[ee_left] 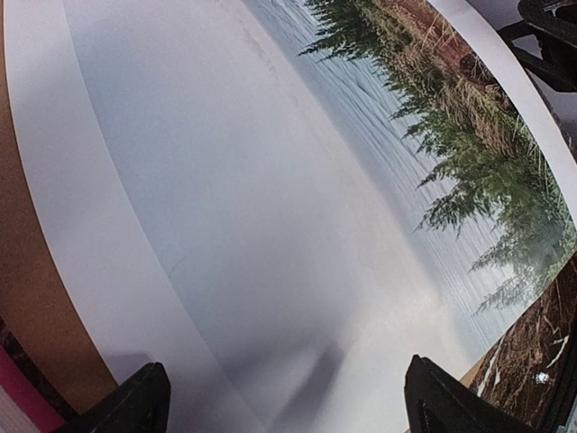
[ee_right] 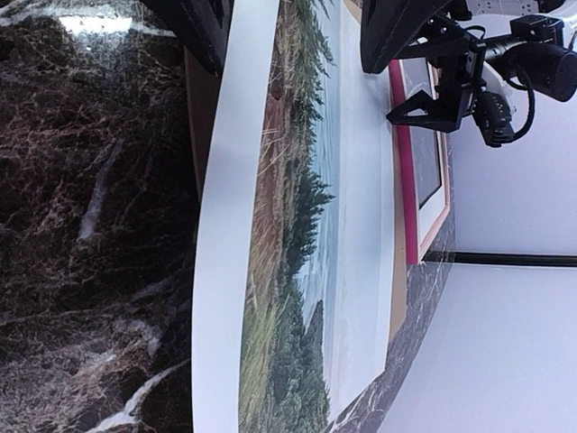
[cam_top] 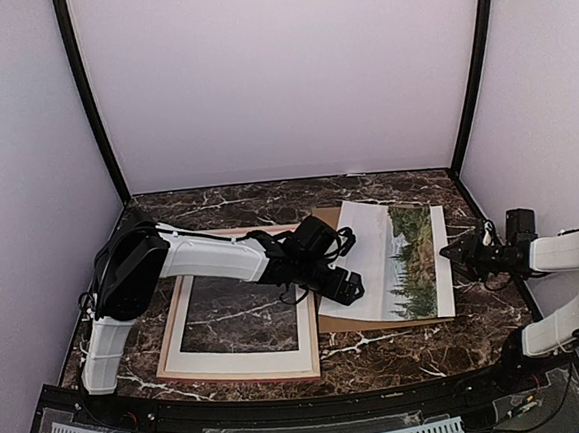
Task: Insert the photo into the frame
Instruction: Pick up the photo from the backboard.
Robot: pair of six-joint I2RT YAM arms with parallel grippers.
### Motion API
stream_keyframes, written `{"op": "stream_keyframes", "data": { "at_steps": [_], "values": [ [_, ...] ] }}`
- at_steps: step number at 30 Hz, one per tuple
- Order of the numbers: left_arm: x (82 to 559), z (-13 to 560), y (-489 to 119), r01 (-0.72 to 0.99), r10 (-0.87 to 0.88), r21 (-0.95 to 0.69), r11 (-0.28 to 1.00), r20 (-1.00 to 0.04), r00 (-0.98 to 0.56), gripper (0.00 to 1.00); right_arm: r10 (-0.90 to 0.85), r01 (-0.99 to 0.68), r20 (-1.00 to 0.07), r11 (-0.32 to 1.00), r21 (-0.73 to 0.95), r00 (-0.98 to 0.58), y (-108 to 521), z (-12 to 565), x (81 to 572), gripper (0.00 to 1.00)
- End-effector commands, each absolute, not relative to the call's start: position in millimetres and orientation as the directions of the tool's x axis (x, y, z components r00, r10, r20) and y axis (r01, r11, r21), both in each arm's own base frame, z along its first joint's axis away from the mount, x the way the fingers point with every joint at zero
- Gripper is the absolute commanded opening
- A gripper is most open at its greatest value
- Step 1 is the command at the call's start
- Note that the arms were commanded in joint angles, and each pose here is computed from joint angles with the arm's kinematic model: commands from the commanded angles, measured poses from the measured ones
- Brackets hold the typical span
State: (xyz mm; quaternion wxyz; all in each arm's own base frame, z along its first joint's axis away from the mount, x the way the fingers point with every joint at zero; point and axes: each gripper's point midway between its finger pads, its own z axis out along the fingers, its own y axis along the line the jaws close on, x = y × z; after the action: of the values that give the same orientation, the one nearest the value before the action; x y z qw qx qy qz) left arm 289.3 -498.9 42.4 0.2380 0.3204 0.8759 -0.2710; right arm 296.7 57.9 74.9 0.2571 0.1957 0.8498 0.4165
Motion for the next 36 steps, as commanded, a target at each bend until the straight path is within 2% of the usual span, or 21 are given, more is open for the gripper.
{"op": "stream_keyframes", "data": {
  "at_steps": [1,26,31,35,36],
  "values": [
    [274,17,-482,0.671,0.481,-0.312,0.673,-0.505,-0.717,0.93,0.542,0.071,-0.297,0.556,0.828,-0.786,60,83,300,0.48],
    [273,18,-483,0.671,0.48,-0.318,0.67,-0.504,-0.718,0.93,0.471,0.08,-0.263,0.59,0.803,-0.842,76,63,312,0.26],
    [274,20,-484,0.675,0.481,-0.316,0.667,-0.508,-0.714,0.93,0.457,0.065,-0.28,0.606,0.792,-0.844,75,70,317,0.14],
    [275,34,-487,0.689,0.476,-0.32,0.65,-0.535,-0.698,0.95,0.456,0.044,-0.32,0.626,0.779,-0.831,72,93,322,0.0],
    [277,44,-490,0.699,0.469,-0.32,0.64,-0.558,-0.685,0.95,0.457,0.034,-0.336,0.631,0.775,-0.824,71,103,325,0.0]
  ]
}}
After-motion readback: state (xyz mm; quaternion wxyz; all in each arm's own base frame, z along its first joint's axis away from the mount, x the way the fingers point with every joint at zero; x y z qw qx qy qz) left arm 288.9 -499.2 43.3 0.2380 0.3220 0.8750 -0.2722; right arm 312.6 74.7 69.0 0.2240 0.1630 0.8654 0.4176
